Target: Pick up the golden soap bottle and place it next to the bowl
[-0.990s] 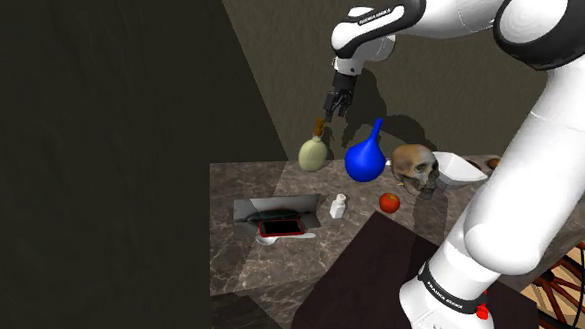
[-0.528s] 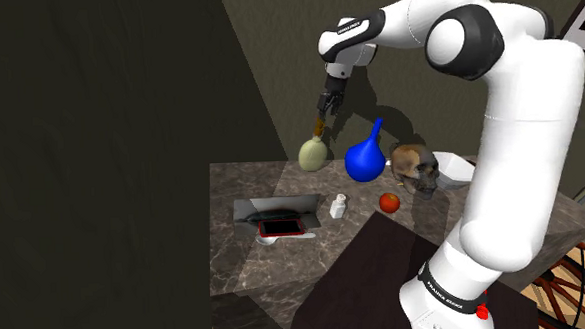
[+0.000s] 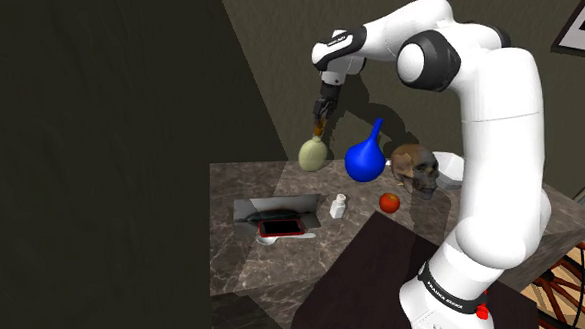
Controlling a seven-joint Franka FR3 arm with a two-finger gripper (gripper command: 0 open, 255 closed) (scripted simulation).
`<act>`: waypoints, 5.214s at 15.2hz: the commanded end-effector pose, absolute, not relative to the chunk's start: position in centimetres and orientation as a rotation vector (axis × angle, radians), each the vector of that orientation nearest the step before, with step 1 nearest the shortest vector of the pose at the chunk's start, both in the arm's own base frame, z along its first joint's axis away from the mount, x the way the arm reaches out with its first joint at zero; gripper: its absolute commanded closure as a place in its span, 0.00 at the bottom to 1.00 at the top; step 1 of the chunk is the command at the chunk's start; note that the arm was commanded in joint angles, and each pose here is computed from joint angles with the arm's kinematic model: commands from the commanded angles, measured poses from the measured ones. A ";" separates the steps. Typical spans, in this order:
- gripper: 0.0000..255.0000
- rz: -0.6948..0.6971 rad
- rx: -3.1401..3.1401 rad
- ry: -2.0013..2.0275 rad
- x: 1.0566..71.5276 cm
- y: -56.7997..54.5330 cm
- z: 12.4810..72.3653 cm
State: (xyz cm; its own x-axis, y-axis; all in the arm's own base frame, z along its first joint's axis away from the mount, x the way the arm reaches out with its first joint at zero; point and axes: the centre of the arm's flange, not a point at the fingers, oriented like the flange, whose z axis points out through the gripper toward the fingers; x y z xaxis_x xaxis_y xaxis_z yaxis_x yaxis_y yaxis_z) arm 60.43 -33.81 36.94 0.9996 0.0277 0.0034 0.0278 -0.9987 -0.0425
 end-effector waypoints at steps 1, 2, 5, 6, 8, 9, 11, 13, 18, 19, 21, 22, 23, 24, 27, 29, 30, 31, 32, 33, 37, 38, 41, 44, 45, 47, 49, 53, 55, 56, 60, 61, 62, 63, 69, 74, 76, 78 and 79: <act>0.00 -0.005 -3.099 -0.043 60.5 -33.8 35.9; 0.00 -0.005 -3.099 -0.043 60.5 -33.7 35.4; 0.00 -0.005 -3.099 -0.043 60.5 -33.7 35.1; 0.00 -0.005 -3.099 -0.043 60.5 -33.7 35.1; 0.00 -0.005 -3.099 -0.043 60.5 -33.7 35.1; 0.00 -0.005 -3.099 -0.043 60.5 -33.7 35.1; 1.00 -0.005 -3.099 -0.043 60.5 -33.7 35.1; 1.00 -0.005 -3.099 -0.043 60.5 -33.7 35.1; 1.00 -0.005 -3.099 -0.043 60.5 -33.7 35.1; 1.00 -0.005 -3.099 -0.043 60.5 -33.7 35.1; 1.00 -0.005 -3.099 -0.043 60.5 -33.7 35.6; 1.00 -0.005 -3.099 -0.043 60.5 -33.7 36.1; 1.00 -0.005 -3.099 -0.043 60.5 -33.7 36.6; 1.00 -0.005 -3.099 -0.043 60.5 -33.7 37.2; 1.00 -0.005 -3.099 -0.043 60.5 -33.7 38.8; 1.00 -0.005 -3.099 -0.043 60.5 -33.7 39.8; 1.00 -0.005 -3.099 -0.043 60.5 -33.7 40.3; 1.00 -0.005 -3.099 -0.043 60.5 -33.7 40.9; 1.00 -0.005 -3.099 -0.043 60.5 -33.7 41.4; 1.00 -0.005 -3.099 -0.043 60.5 -33.7 41.9; 1.00 -0.005 -3.099 -0.043 60.5 -33.7 44.0; 1.00 -0.005 -3.099 -0.043 60.5 -33.7 44.6; 1.00 -0.005 -3.099 -0.043 60.5 -33.7 46.2; 1.00 -0.005 -3.099 -0.043 60.5 -33.7 47.7; 1.00 -0.005 -3.099 -0.043 60.5 -33.7 48.3; 1.00 -0.005 -3.099 -0.043 60.5 -33.7 49.3; 1.00 -0.005 -3.099 -0.043 60.5 -33.7 50.4; 1.00 -0.005 -3.099 -0.043 60.5 -33.7 52.3; 1.00 -0.005 -3.099 -0.043 58.1 -34.7 53.0; 1.00 -0.005 -3.099 -0.043 56.9 -35.1 53.3; 1.00 -0.005 -3.099 -0.043 52.1 -37.0 54.5; 1.00 -0.005 -3.099 -0.043 50.9 -37.4 54.9; 1.00 -0.005 -3.099 -0.043 49.7 -37.9 55.2; 1.00 -0.005 -3.099 -0.043 48.6 -38.4 55.5; 1.00 -0.005 -3.099 -0.043 41.4 -41.2 57.4; 1.00 -0.005 -3.099 -0.043 35.4 -43.5 59.0; 1.00 -0.005 -3.099 -0.043 33.0 -44.4 59.6; 1.00 -0.005 -3.099 -0.043 30.6 -45.3 60.2; 1.00 -0.005 -3.099 -0.043 29.4 -45.8 60.5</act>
